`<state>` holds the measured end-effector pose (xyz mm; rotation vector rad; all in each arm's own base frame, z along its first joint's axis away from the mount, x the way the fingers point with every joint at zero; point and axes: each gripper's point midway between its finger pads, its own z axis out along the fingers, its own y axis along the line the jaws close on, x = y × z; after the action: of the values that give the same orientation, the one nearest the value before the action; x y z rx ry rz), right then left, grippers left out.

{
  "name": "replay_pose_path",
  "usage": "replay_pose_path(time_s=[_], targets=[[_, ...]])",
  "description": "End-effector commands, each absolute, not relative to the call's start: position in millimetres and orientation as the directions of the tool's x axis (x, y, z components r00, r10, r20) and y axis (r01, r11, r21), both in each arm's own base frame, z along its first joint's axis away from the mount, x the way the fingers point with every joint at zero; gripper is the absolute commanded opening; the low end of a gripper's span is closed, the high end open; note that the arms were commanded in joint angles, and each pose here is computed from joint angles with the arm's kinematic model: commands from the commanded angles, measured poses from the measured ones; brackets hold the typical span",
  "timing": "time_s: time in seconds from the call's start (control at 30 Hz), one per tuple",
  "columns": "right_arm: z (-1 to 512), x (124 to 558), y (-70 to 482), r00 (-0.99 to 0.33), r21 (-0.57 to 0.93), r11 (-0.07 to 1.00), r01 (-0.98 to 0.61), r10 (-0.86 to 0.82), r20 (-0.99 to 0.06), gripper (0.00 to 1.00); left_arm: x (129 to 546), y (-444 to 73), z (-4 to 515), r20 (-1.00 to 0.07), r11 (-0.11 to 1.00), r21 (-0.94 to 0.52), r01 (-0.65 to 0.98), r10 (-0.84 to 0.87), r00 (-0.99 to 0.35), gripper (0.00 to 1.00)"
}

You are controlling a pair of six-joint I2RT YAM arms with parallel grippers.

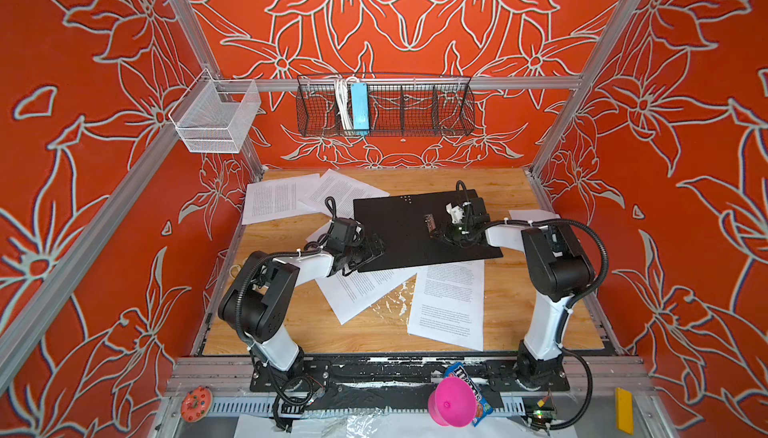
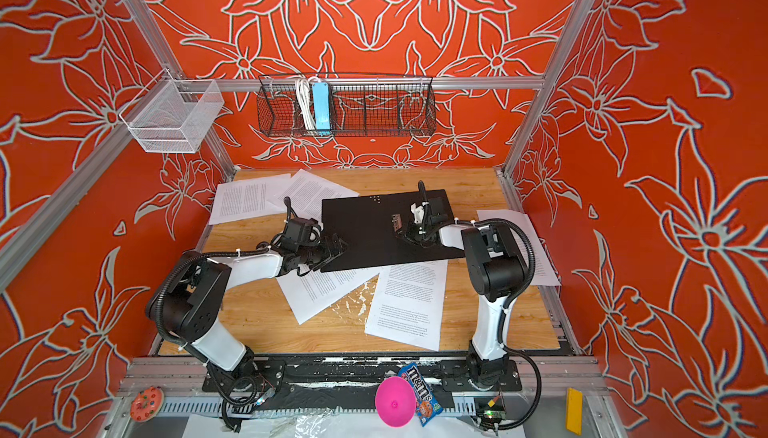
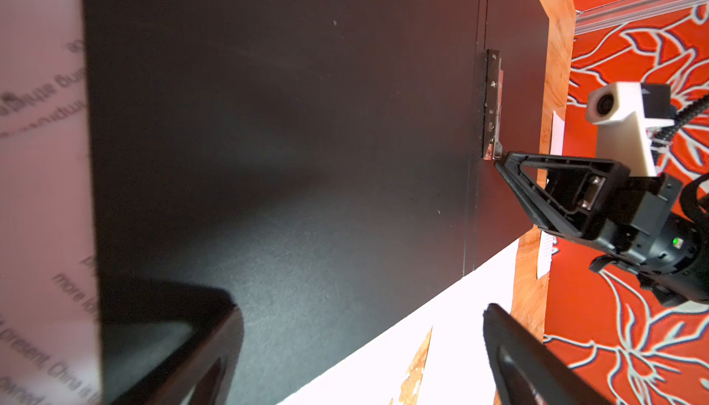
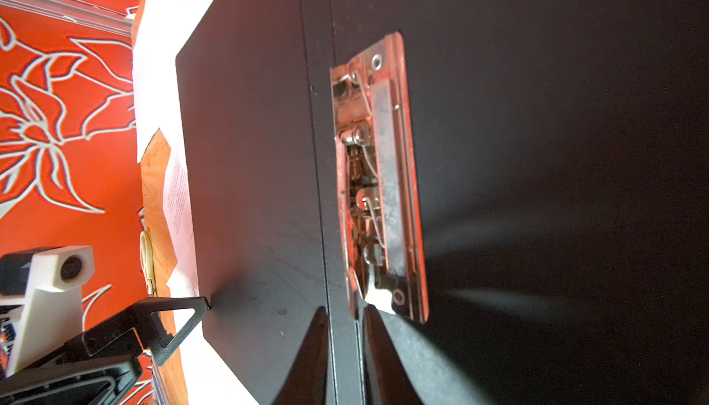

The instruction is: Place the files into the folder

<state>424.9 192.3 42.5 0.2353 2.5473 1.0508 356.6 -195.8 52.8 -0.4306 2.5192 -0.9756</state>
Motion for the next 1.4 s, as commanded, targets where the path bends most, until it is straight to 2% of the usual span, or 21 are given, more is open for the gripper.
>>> replay_pose_path(time_s=[0.0,1.07,1.37], targets=[[41,426,194,-0.922,0.690,0.723,0.015,0.278,-0.271,0.18,333,-189,20,-0.153,0.742,-0.627,-0.239,-0.418,-0.896,0.98],[33,435,197,-0.929,0.686,0.727,0.017,0.266,-0.259,0.11,333,-189,17,-0.149,0.752,-0.613,-0.243,-0.412,-0.899,0.98],[23,429,191,-0.934,0.658,0.753,0.023,0.251,-0.254,0.00,333,-185,17,-0.154,0.762,-0.596,-0.252,-0.417,-0.896,0.98]])
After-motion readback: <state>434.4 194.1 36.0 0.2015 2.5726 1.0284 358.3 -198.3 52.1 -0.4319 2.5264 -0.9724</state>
